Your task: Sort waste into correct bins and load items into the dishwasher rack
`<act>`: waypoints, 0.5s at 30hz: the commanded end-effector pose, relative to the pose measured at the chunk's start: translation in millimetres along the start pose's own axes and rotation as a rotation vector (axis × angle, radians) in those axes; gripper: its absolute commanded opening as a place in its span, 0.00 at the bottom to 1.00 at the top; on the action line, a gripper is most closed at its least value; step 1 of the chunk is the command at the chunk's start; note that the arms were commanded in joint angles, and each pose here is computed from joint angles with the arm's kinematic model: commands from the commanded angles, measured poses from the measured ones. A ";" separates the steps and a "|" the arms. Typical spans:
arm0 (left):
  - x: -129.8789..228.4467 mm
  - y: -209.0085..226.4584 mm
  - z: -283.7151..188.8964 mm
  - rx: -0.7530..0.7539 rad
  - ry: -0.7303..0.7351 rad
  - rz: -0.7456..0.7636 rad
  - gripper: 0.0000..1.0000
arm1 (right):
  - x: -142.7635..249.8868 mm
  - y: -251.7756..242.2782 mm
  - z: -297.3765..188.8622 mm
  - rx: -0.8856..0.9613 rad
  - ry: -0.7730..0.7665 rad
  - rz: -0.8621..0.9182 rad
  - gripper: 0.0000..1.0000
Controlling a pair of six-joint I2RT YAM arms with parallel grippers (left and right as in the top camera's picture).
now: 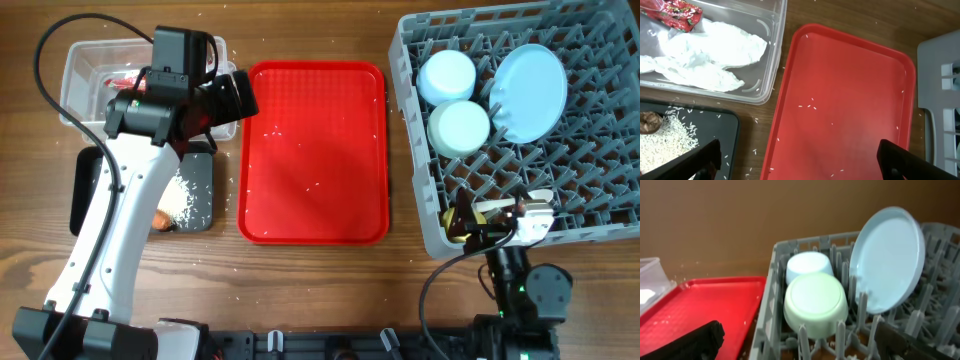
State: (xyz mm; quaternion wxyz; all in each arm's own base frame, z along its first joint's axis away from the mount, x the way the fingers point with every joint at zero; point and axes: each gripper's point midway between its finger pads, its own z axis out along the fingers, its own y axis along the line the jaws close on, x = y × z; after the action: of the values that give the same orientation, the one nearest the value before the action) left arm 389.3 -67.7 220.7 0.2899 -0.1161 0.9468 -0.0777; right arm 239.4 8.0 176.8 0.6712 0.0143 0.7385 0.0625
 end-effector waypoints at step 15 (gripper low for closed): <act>0.2 1.0 1.4 0.001 0.004 -0.012 1.00 | -1.7 6.6 6.6 -0.045 -0.103 -0.035 1.00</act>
State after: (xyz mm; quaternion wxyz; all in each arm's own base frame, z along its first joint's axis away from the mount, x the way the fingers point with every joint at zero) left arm 389.3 -67.7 220.7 0.2899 -0.1161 0.9468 -0.0777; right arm 246.7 10.8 175.1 0.7034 0.0018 0.7080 0.0631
